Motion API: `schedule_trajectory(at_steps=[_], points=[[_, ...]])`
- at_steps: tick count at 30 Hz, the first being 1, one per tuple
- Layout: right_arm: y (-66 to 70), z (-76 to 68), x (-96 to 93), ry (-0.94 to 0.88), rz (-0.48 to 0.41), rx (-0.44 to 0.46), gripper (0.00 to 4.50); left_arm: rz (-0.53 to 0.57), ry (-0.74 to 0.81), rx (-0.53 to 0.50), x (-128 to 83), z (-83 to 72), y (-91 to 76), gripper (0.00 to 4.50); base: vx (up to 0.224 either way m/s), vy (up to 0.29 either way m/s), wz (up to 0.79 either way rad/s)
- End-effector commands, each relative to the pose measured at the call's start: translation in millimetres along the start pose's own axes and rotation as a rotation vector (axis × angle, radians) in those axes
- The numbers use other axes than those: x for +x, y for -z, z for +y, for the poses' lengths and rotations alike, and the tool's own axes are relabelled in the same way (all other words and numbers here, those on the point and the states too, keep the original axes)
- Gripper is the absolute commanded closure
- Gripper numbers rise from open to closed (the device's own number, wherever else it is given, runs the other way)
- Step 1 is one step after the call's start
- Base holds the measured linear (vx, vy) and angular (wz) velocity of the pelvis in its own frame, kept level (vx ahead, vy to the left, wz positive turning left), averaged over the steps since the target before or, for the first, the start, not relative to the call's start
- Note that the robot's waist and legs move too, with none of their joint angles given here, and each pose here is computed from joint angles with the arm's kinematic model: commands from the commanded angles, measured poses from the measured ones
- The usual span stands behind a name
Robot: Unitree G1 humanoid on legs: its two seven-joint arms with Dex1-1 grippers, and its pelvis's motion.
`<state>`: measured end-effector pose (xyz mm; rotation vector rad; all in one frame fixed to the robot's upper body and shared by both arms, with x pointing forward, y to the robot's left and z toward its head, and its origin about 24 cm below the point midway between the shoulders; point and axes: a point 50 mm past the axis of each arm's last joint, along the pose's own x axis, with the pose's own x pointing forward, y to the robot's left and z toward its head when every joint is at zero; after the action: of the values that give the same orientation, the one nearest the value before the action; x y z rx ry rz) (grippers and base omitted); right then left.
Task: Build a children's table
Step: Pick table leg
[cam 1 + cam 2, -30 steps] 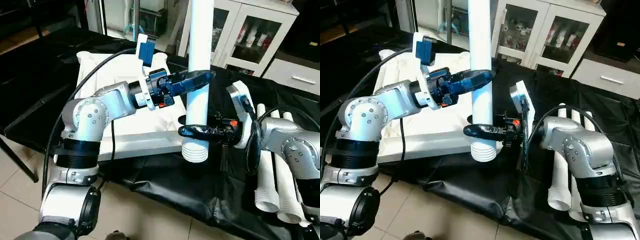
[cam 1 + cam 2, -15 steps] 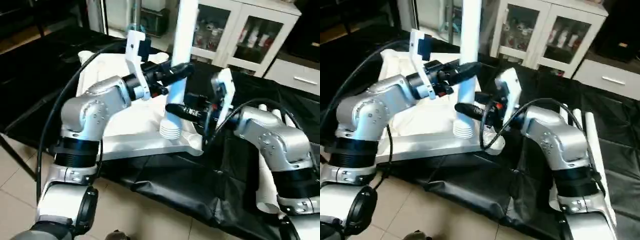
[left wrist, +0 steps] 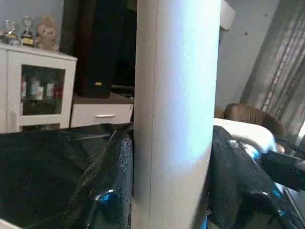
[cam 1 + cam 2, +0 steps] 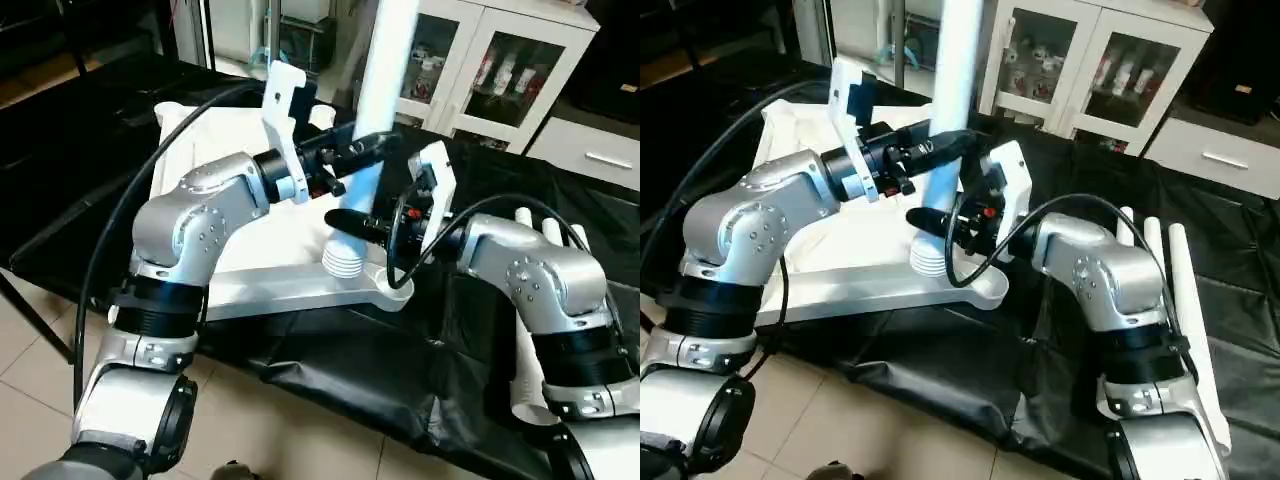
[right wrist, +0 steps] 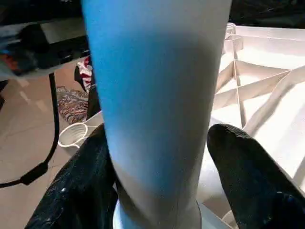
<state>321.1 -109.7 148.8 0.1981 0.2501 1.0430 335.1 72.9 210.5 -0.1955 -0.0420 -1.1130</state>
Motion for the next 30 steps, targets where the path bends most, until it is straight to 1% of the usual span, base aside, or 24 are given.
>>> schedule_trajectory(at_steps=[1, 4, 5, 6, 8, 9, 10, 12, 13, 14, 15, 17, 27, 28, 29, 30], points=[[-5.4, -2.8, -4.2, 0.014, -0.012, 0.010, 1.40, -0.002, 0.051, 0.031, 3.4, -8.6, -1.5, 2.66, 0.000, 0.000, 0.00], [-4.9, -1.3, -4.0, 0.001, -0.001, 0.012, 1.40, 0.003, 0.059, 0.035, 3.4, -9.6, -0.1, 2.66, 0.000, 0.000, 0.00], [-4.2, 0.1, -4.1, -0.010, 0.010, 0.017, 1.69, 0.005, 0.063, 0.035, 3.2, -9.8, 0.5, 2.66, 0.000, 0.000, 0.00], [-4.0, 0.3, -4.1, -0.012, 0.012, 0.018, 1.76, 0.006, 0.065, 0.036, 3.1, -9.9, 0.7, 2.66, 0.000, 0.000, 0.00], [-3.6, 0.7, -4.2, -0.017, 0.015, 0.019, 1.76, 0.007, 0.067, 0.037, 2.9, -10.1, 1.0, 2.66, 0.000, 0.000, 0.00], [-3.3, 1.1, -4.3, -0.021, 0.018, 0.022, 1.95, 0.009, 0.072, 0.037, 2.6, -10.4, 1.4, 2.66, 0.000, 0.000, 0.00], [-3.3, 1.1, -4.3, -0.021, 0.018, 0.022, 1.95, 0.009, 0.072, 0.037, 2.6, -10.4, 1.4, 2.66, 0.000, 0.000, 0.00], [-2.8, 1.5, -4.3, -0.025, 0.024, 0.021, 2.22, 0.015, 0.074, 0.045, 1.9, -10.2, 2.4, 2.66, 0.000, 0.000, 0.00], [-2.7, 1.9, -4.3, -0.029, 0.025, 0.022, 2.22, 0.017, 0.076, 0.045, 1.6, -10.2, 2.7, 2.66, 0.000, 0.000, 0.00], [-2.6, 2.2, -4.3, -0.032, 0.026, 0.022, 2.40, 0.017, 0.076, 0.046, 1.5, -10.1, 2.8, 2.66, 0.000, 0.000, 0.00], [-2.5, 2.4, -4.3, -0.034, 0.026, 0.023, 2.40, 0.017, 0.077, 0.045, 1.4, -10.2, 2.7, 2.66, 0.000, 0.000, 0.00], [-2.4, 2.8, -4.3, -0.037, 0.027, 0.025, 2.54, 0.017, 0.080, 0.044, 1.2, -10.2, 2.7, 2.66, 0.000, 0.000, 0.00], [-0.7, 2.9, -4.8, -0.036, 0.036, 0.024, 2.62, 0.019, 0.077, 0.051, 0.6, -9.1, 2.2, 2.66, 0.000, 0.000, 0.00], [-1.0, 2.5, -5.1, -0.029, 0.030, 0.022, 2.62, 0.023, 0.029, 0.057, -0.3, -5.3, 2.0, 2.31, 0.000, 0.000, 0.00], [-1.0, 2.5, -5.1, -0.029, 0.030, 0.022, 2.62, 0.023, 0.029, 0.057, -0.3, -5.3, 2.0, 2.10, 0.000, 0.000, 0.00], [-1.3, 1.5, -6.5, -0.014, 0.015, 0.022, 2.62, -0.004, -0.043, 0.016, -4.7, 2.6, 0.2, 1.96, 0.000, 0.000, 0.00]])
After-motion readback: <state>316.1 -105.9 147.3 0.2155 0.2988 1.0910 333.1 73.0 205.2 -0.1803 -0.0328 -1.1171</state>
